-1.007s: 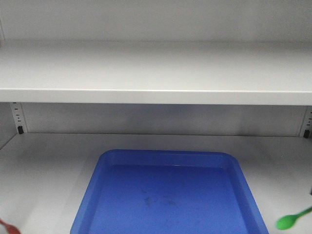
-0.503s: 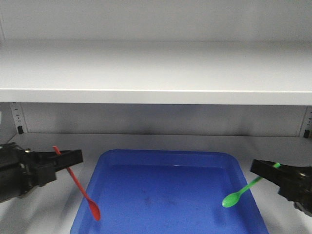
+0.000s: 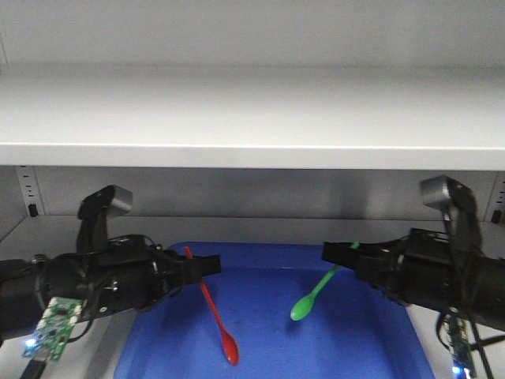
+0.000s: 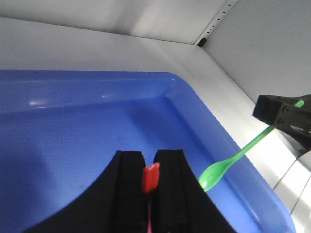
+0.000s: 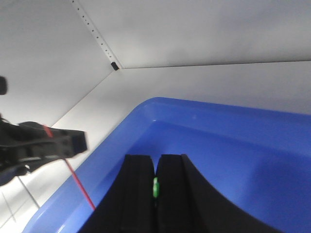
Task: Sort red and green spoons into left cabinet
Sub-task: 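Open both grippers to drop the red and green spoons into the tray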
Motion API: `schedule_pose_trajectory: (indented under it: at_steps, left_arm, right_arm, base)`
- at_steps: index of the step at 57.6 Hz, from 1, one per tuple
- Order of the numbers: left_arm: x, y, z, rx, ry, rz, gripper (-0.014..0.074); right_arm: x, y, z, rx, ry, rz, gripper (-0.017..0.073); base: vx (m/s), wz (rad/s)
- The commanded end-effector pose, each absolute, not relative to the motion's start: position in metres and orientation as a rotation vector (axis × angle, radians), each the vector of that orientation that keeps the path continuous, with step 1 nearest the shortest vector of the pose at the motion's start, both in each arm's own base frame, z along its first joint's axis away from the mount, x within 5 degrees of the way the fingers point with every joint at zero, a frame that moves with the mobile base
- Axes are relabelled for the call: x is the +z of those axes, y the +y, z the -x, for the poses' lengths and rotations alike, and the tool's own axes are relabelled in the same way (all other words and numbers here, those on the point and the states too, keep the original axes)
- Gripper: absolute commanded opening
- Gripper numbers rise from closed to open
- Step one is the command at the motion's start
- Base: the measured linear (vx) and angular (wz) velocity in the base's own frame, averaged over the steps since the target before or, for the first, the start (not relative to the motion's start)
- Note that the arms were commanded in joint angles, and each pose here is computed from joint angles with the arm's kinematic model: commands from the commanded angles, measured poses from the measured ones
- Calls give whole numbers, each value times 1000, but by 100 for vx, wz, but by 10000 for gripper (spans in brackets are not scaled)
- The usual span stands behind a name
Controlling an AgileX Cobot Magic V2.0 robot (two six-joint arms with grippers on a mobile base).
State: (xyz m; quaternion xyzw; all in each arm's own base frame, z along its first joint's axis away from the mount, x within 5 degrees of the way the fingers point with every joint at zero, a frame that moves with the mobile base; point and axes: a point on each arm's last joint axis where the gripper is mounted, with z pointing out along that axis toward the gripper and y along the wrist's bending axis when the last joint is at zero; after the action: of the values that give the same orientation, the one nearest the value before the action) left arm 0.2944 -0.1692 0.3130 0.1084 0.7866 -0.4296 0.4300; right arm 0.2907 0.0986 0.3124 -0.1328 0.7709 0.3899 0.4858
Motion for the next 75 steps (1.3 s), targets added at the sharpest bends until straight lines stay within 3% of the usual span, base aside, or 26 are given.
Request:
schedule_pose_trajectory:
  at_steps: [1, 7, 13, 27, 33, 37, 49, 58, 64, 72, 73, 75]
  left_arm:
    - [339, -177, -296, -1164, 1878, -234, 1]
    - [334, -181, -304, -1161, 1891, -230, 23]
    - [327, -183, -306, -1174, 1908, -238, 100]
    - [324, -183, -308, -1052, 1861, -396, 455]
    - [322, -179, -313, -890, 1834, -458, 567]
    - [320, -175, -317, -769, 1822, -492, 608]
    - [322, -168, -320, -567, 1776, -584, 587]
    - [333, -165, -314, -562, 1749, -571, 506]
    - [342, -163, -309, -563, 1724, -569, 360]
    - [347, -157, -297, -573, 1716, -553, -2]
    - [347, -156, -294, -571, 1717, -552, -10]
    - [346, -154, -291, -568, 1723, -548, -9]
  right_arm:
    - [334, 106, -299, 1023, 1782, 291, 2]
    - [329, 109, -309, 1030, 1797, 292, 44]
    - [323, 111, -313, 1044, 1810, 295, 146]
    - [320, 110, -315, 890, 1761, 451, 554]
    - [319, 109, -316, 761, 1708, 576, 648]
    - [320, 106, -318, 671, 1688, 621, 661]
    - [324, 90, -321, 376, 1710, 617, 614]
    - [334, 82, -317, 320, 1731, 513, 523]
    - [341, 76, -313, 352, 1765, 366, 376]
    - [343, 70, -300, 353, 1800, 281, 32]
    - [341, 69, -298, 348, 1805, 290, -17]
    - [337, 68, -292, 339, 1815, 304, -13]
  base:
    - [0, 0]
    - [0, 0]
    - [0, 0]
    - [0, 0]
    - [0, 0]
    - [0, 0]
    - [0, 0]
    - [0, 0]
    - [0, 0]
    - [0, 0]
    - [0, 0]
    - [0, 0]
